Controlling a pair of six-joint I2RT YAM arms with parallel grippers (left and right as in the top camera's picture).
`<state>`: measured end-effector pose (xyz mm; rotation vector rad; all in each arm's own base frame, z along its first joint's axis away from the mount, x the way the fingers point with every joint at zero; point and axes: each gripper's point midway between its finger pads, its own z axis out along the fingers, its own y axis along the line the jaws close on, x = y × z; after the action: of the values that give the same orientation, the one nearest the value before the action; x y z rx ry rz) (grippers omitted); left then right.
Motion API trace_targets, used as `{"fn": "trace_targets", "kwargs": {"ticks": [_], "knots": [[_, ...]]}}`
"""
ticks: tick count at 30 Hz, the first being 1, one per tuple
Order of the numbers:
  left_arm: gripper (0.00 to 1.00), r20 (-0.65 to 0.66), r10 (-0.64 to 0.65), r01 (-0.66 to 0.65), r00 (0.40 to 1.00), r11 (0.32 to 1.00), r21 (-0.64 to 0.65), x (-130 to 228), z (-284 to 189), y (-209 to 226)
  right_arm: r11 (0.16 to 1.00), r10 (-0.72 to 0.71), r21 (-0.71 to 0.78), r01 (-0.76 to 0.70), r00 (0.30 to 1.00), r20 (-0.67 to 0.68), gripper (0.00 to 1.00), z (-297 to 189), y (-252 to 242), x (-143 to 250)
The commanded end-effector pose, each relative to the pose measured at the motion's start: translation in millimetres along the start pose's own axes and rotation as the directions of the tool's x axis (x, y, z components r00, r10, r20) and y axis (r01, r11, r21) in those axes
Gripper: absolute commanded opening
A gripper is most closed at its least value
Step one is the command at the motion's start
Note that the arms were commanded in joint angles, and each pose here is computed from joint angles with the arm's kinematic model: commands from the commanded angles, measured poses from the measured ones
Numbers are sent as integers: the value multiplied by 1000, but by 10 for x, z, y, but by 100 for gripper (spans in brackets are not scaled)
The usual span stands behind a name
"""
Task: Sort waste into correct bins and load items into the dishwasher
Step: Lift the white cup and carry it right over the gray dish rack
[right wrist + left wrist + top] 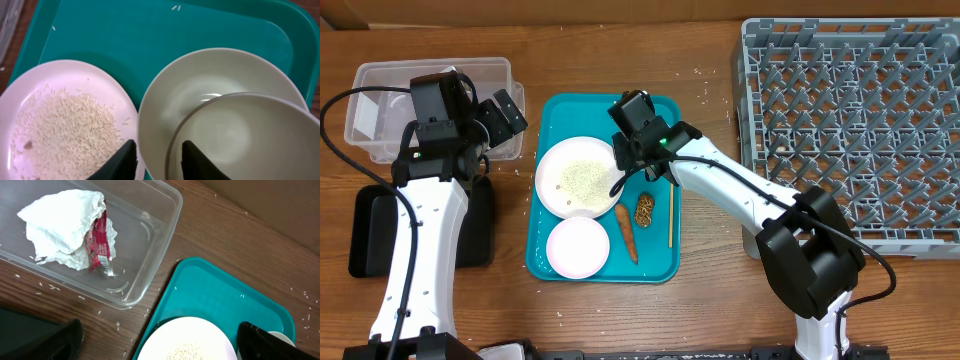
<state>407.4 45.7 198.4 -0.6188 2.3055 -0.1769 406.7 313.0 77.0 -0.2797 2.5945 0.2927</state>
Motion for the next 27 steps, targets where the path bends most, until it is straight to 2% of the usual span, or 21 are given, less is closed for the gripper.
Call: {"fn": "trace_targets", "kwargs": {"ticks": [1,3,5,6,10,16,19,21,22,25,27], "knots": [[100,11,-5,5,1000,1000,17,-59,-26,-54,1000,-6,19,6,1000,13,24,27,-1,-39],[100,11,-5,5,1000,1000,17,-59,-26,-54,1000,-6,19,6,1000,14,18,25,1,-43],[100,11,-5,5,1000,1000,17,-59,-26,-54,1000,-5,17,5,1000,18,5,-13,13,-76],[100,11,-5,5,1000,1000,17,-59,-26,-54,1000,-5,15,5,1000,22,4,-45,26,-111],[100,11,-5,5,1000,1000,17,-59,-26,-54,1000,-2,10,1,998,55,4,-233,87,-321],[100,10,-5,5,1000,1000,17,-58,-24,-54,991,23,128,-50,978,205,4,-1014,-127,-941],[100,11,-5,5,1000,1000,17,-59,-26,-54,980,90,149,-129,966,242,4,-1370,-488,-1158],[100,11,-5,5,1000,1000,17,-59,-26,-54,958,200,148,-244,944,261,4,-1572,-938,-1268],[100,10,-5,5,1000,1000,17,-58,-24,-54,940,325,30,-340,918,229,4,-1730,-1427,-1358],[100,10,-5,5,1000,1000,17,-58,-24,-54,890,448,-175,-421,878,168,4,-1897,-1974,-1425],[100,11,-5,5,1000,1000,17,-59,-26,-54,809,508,-412,-419,851,133,4,-2161,-2415,-1448]]}}
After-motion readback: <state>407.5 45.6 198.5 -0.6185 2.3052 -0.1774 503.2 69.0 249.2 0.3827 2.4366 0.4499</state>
